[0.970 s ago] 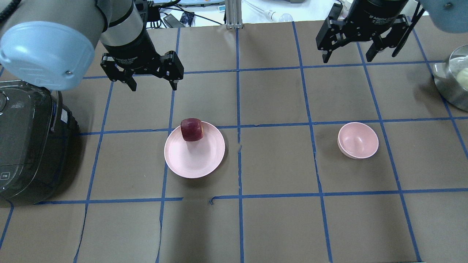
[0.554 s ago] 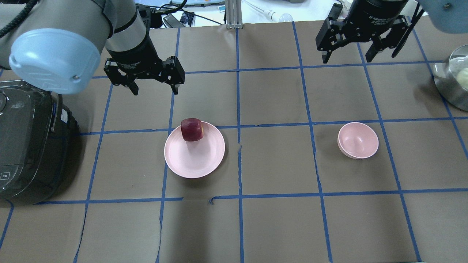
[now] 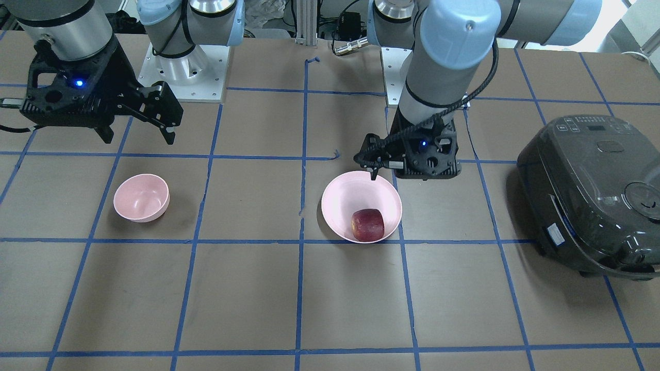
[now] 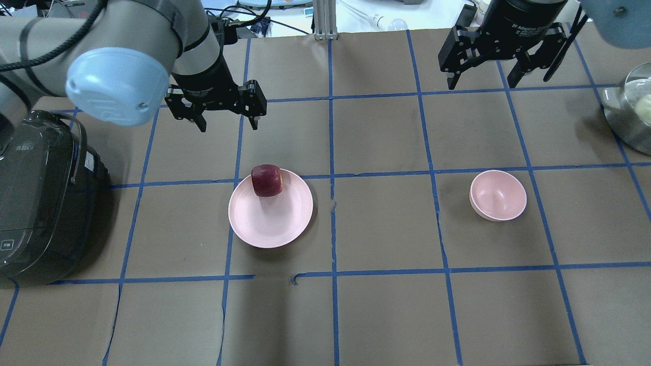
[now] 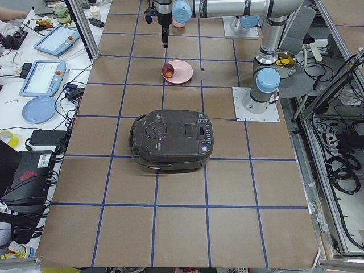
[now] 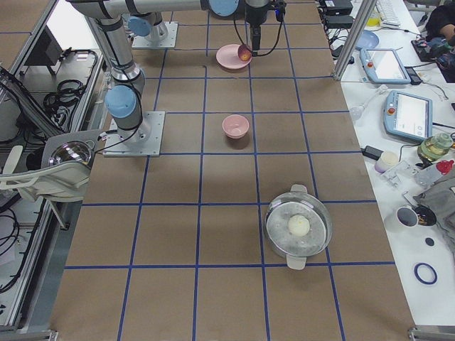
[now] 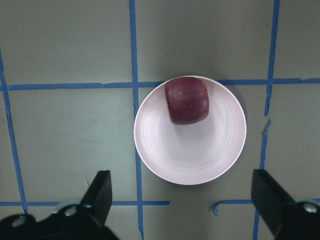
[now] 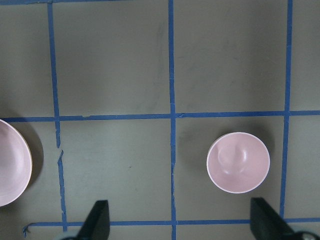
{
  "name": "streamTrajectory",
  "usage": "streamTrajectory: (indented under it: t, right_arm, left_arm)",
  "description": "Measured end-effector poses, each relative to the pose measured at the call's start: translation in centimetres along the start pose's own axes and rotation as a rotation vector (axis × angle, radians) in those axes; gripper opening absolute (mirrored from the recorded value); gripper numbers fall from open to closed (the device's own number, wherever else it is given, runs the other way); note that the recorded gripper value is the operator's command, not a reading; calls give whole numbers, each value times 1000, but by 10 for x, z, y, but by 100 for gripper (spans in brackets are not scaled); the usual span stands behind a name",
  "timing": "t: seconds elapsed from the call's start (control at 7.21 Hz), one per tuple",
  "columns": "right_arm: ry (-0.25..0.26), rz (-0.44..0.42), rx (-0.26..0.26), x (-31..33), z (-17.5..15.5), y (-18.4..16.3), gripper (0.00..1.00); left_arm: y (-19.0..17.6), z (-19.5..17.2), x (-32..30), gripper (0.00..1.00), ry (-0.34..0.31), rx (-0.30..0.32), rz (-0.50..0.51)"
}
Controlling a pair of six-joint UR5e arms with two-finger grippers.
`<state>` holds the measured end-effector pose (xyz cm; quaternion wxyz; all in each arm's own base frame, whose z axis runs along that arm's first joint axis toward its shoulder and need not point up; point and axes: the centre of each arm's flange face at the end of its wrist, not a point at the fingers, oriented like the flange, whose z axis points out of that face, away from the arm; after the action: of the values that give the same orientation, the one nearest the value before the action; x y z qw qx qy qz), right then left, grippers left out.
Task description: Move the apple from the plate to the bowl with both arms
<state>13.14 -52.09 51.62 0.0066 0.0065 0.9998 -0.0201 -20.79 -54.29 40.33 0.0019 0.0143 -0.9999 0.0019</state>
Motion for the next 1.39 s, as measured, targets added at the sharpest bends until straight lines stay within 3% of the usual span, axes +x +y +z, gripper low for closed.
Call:
streamTrajectory:
  t: [0.28, 0.55, 0.97, 1.11, 1.25, 1.39]
  right_arm:
    - [0, 1, 0, 0, 0, 0, 100]
    - [0, 1, 0, 0, 0, 0, 100]
    - [0, 1, -1, 0, 0, 0, 100]
    - [0, 2, -1, 0, 1, 0, 100]
    - [1, 2, -1, 0, 1, 0, 100]
    - [1, 3, -1, 1, 1, 0, 100]
  left_arm:
    - [-19, 77, 7, 100, 30, -52, -23]
    - [-14, 144, 6, 100, 27, -83, -18]
    - [-12, 191, 7, 100, 24, -124, -13]
    - [-12, 199, 7, 87, 23, -135, -11]
    - [-11, 205, 8, 32, 20, -143, -7]
    - [-9, 209, 8, 21, 19, -151, -2]
